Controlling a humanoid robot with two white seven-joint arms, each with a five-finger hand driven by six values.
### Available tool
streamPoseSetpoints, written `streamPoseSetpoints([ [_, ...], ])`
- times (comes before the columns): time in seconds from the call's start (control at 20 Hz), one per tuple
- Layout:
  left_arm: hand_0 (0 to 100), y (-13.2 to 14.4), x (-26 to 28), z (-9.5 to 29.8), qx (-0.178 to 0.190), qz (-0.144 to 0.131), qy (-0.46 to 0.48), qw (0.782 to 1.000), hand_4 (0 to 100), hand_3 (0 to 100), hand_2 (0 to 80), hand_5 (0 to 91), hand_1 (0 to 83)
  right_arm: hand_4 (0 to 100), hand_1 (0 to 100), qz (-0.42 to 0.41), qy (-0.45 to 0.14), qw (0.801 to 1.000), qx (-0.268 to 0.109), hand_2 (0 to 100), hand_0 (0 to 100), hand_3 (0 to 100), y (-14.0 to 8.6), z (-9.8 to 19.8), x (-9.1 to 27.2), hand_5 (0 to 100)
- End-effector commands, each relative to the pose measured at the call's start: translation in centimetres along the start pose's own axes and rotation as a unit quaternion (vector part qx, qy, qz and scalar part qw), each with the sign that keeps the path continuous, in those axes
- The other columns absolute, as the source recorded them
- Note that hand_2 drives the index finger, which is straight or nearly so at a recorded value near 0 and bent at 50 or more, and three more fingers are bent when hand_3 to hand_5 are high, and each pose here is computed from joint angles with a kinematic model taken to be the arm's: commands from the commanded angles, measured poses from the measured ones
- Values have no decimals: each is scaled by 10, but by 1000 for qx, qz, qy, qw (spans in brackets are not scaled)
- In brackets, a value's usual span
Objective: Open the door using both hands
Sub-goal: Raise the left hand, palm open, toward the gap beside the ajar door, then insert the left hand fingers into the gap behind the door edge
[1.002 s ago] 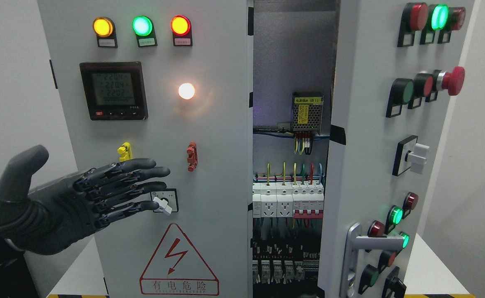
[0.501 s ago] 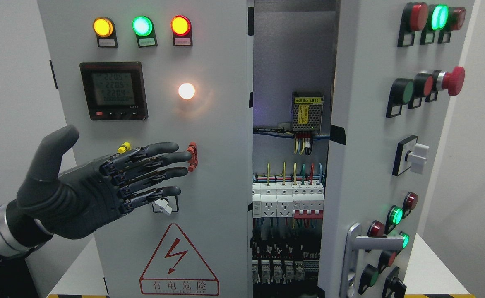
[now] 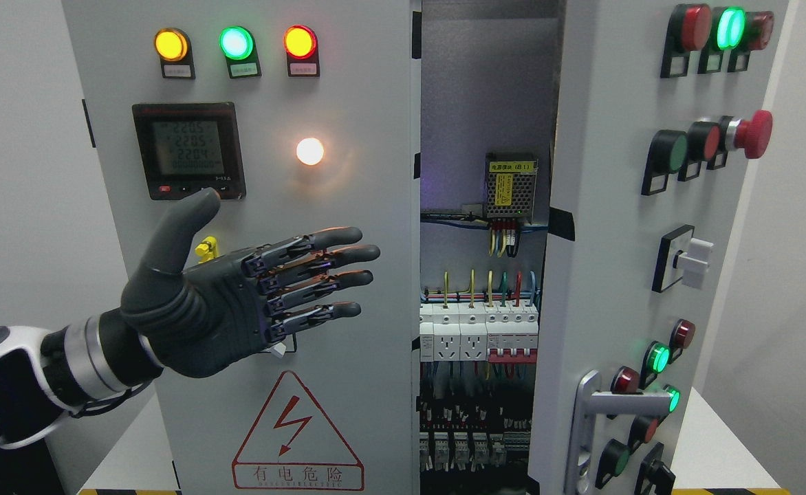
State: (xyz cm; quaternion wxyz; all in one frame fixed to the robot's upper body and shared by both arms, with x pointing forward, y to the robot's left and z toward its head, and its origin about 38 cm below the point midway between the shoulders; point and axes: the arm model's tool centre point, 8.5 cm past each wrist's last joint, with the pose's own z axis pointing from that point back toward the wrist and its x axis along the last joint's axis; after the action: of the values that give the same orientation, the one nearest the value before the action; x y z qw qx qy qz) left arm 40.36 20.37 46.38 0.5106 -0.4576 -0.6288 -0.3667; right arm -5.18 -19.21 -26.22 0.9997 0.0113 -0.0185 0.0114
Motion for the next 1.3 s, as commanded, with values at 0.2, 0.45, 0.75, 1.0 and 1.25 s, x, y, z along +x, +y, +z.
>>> streamPoseSetpoints([
  [0.2,0,1,-34,-79,-44,62,61,995,31,0,0,0,0,0,0,0,0,1000,0,0,107,0,0,0,0,0],
  [0.45,0,-7,-36,-95,-62,76,58,993,31,0,0,0,0,0,0,0,0,1000,0,0,106,0,0,0,0,0],
  [0.75,0,-21,-33,-119,-92,87,52,991,31,0,0,0,0,0,0,0,0,1000,0,0,107,0,0,0,0,0],
  [1.0,0,-30,-31,-133,-108,85,52,989,31,0,0,0,0,0,0,0,0,1000,0,0,107,0,0,0,0,0],
  [1.25,0,-38,-29,-143,-123,86,47,988,31,0,0,0,0,0,0,0,0,1000,0,0,106,0,0,0,0,0],
])
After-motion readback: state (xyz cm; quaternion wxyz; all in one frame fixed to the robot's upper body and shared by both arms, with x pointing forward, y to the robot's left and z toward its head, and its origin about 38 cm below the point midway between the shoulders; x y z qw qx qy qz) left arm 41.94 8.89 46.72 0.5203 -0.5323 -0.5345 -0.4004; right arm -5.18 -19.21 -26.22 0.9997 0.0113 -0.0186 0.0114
